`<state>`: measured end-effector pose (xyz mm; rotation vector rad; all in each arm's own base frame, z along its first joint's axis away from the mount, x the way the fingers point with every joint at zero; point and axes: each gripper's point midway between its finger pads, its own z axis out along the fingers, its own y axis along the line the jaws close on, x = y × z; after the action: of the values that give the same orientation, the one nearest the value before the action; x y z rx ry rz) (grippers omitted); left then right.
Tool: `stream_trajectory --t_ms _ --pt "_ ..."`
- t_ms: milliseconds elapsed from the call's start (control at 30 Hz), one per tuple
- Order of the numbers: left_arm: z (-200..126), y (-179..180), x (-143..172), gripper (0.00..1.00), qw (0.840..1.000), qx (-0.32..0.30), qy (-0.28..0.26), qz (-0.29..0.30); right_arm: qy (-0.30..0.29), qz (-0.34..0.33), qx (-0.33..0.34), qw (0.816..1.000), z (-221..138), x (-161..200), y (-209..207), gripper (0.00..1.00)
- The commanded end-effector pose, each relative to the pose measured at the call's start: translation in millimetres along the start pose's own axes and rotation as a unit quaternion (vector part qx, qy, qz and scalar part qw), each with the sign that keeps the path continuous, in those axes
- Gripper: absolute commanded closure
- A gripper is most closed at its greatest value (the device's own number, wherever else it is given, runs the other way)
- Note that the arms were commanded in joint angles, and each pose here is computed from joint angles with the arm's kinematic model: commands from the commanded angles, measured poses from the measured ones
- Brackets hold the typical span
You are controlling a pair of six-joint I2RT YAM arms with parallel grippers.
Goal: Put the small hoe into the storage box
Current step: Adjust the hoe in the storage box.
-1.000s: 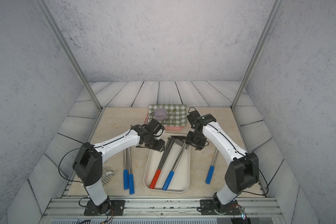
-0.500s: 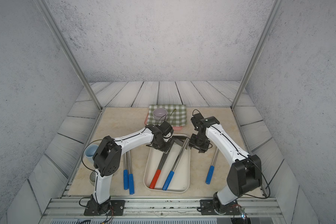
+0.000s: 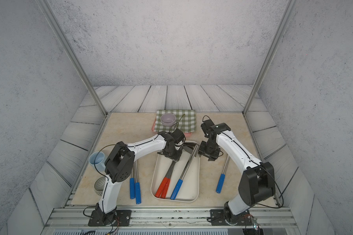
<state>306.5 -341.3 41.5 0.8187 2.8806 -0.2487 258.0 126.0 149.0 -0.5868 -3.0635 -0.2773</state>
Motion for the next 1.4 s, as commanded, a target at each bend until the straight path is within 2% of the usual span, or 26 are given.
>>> stream_trajectory --t_ms 0,233,433,733,967,1200,1367 --pt "12.2 17.5 7.8 0.64 0.999 -0.038 0.024 0.001 0.003 -0.003 0.0 1.0 -1.7 3.6 -4.0 0.49" --pt "-0.6 24.7 9.3 0.81 0.998 -0.058 0.012 -0.007 0.002 -0.002 -0.001 1.0 -2.4 3.2 -5.0 0.48" --pt "-21.2 29.5 7.9 0.87 0.997 -0.068 -0.016 -0.025 0.002 -0.002 -0.003 1.0 -1.9 3.3 -4.1 0.48" --pt "-47.8 30.9 4.6 0.91 0.996 -0.069 -0.047 -0.039 0.006 0.0 -0.006 1.0 1.7 2.5 -1.9 0.48" --pt "-52.1 39.9 3.7 0.94 0.994 -0.077 -0.049 -0.063 0.01 0.001 -0.007 1.0 5.3 1.4 0.1 0.48" --pt "-55.6 54.4 4.0 0.93 0.989 -0.086 -0.056 -0.11 0.018 0.001 -0.005 1.0 11.6 2.8 0.9 0.48" --pt "-56.3 57.8 3.5 0.91 0.988 -0.084 -0.058 -0.12 0.023 -0.002 -0.004 1.0 16.9 3.9 2.8 0.48"
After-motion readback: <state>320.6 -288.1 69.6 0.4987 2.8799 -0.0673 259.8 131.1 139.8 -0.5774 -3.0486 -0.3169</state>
